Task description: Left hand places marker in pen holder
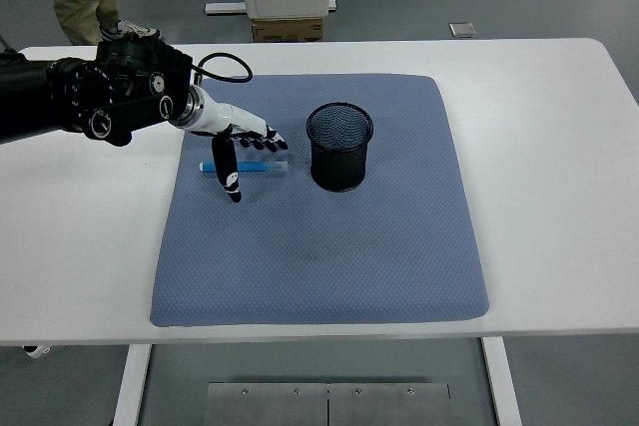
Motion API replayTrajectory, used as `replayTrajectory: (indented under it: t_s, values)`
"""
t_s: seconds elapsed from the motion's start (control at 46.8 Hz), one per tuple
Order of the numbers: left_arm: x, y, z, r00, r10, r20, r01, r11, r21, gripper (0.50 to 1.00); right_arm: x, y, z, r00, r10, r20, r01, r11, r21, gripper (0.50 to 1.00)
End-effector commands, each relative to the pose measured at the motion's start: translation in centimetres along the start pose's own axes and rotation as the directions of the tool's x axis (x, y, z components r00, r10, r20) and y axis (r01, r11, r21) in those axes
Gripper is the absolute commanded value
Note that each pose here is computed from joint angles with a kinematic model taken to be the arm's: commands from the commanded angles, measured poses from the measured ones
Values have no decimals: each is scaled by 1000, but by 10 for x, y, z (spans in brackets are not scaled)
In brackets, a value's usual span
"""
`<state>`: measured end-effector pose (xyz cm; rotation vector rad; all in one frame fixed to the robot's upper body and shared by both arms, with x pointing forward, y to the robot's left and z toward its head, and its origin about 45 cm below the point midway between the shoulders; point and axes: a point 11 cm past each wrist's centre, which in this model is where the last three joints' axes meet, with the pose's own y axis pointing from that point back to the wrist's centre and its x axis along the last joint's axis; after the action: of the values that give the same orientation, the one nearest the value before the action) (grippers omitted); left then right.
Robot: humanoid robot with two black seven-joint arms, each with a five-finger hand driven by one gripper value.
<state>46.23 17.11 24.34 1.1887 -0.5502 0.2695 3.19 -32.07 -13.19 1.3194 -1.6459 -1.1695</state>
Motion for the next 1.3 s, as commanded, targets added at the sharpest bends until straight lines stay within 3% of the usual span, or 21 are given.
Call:
replayTrajectory:
  t_s: [0.0, 0.107, 0.192, 0.513, 0.748, 0.919, 1.282]
  values:
    - [0, 0, 0, 1000, -1, 0, 1, 1000, 3, 1000, 0, 0, 0, 1000, -1, 0, 1, 1000, 0, 1000]
    - [0, 1, -1, 1000, -8, 2, 8, 1000, 11, 994, 0, 0, 0, 1000, -1, 0, 1, 1000, 0, 1000]
    - [-1, 2, -1, 1000, -21, 1, 21, 1000, 15, 927, 0, 0, 0, 1000, 0, 0, 0, 1000, 0, 1000]
    - [0, 2, 0, 1000, -20, 6, 20, 1000, 14, 818, 0, 0, 0, 1000, 0, 0, 0, 1000, 0, 1000]
    - [-2, -1, 3, 1000, -25, 11, 25, 1000, 11, 786, 0, 0, 0, 1000, -1, 0, 1, 1000, 0, 1000]
    - [-3, -2, 2, 997, -26, 69, 24, 999, 29, 669, 0, 0, 0, 1000, -1, 0, 1, 1000, 0, 1000]
    - [-2, -6, 8, 996, 3, 90, -5, 1000, 19, 669, 0, 0, 0, 1000, 0, 0, 0, 1000, 0, 1000]
